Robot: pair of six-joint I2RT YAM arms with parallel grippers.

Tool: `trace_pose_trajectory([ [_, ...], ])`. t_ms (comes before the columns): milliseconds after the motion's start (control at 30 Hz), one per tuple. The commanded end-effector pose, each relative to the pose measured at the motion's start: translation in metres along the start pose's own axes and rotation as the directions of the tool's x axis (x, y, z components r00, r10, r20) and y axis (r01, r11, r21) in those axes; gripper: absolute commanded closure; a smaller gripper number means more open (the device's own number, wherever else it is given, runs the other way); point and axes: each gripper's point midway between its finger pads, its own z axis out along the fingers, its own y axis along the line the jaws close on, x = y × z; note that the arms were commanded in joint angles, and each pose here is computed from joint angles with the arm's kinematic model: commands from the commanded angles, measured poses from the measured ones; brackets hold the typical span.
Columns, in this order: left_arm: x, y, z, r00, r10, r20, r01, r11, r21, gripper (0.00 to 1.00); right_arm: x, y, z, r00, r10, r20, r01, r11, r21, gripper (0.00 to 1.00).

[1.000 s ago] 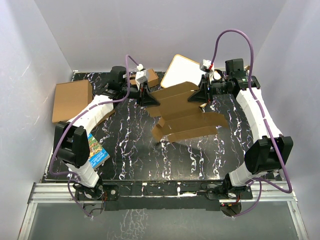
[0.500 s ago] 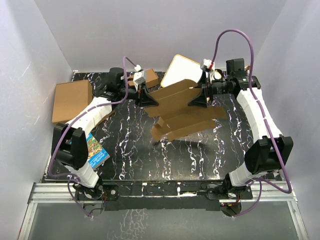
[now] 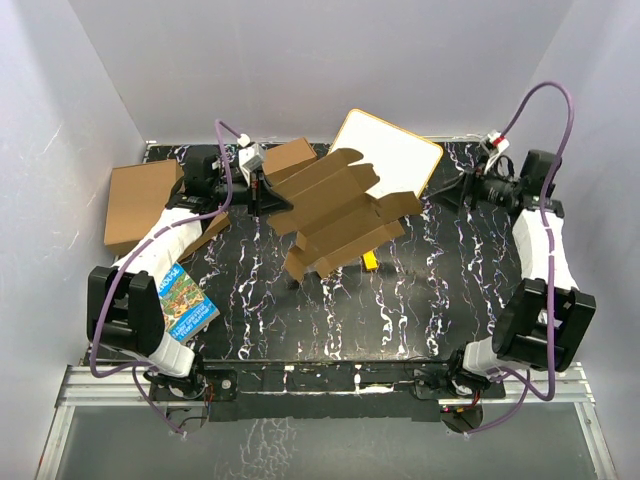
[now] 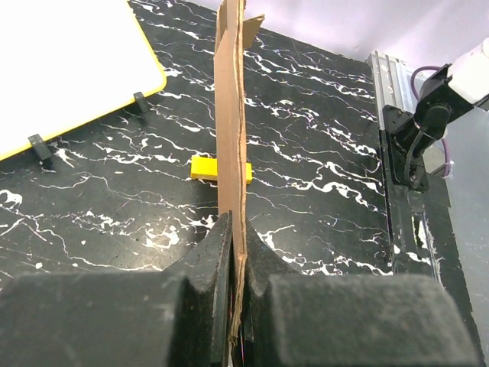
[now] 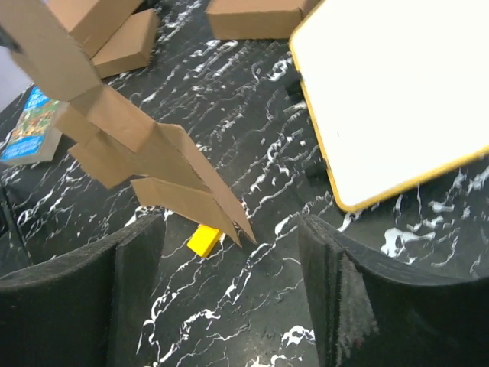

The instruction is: Fold the paper box

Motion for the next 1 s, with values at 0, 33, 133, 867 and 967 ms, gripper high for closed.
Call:
trace_pose_trajectory([
  [0, -0.009, -0.006, -0.009, 1.0, 0.024, 0.012, -0.024, 0.999, -0.024, 1.0, -0.005, -0.03, 0.0, 0.993, -0.013, 0.114, -0.002, 0.992, 0.129, 0.29],
  [33, -0.008, -0.004, -0.01, 1.0, 0.015, 0.009, -0.015, 0.999, -0.032, 1.0, 0.003, -0.036, 0.001, 0.993, 0.005, 0.115, -0.021, 0.989, 0.144, 0.33],
  [133, -0.001, 0.0, -0.015, 1.0, -0.017, 0.006, 0.017, 0.999, -0.05, 1.0, 0.039, -0.051, 0.006, 0.992, 0.069, 0.106, -0.088, 0.978, 0.187, 0.47],
  [867, 0.016, 0.008, -0.021, 0.993, -0.118, 0.017, 0.119, 0.99, -0.071, 1.0, 0.154, -0.049, 0.072, 0.845, 0.533, 0.045, -0.534, 0.844, 0.045, 0.63],
  [967, 0.017, 0.009, -0.021, 0.993, -0.121, 0.017, 0.122, 0.99, -0.072, 1.0, 0.156, -0.039, 0.077, 0.835, 0.549, 0.026, -0.549, 0.836, -0.002, 0.62],
])
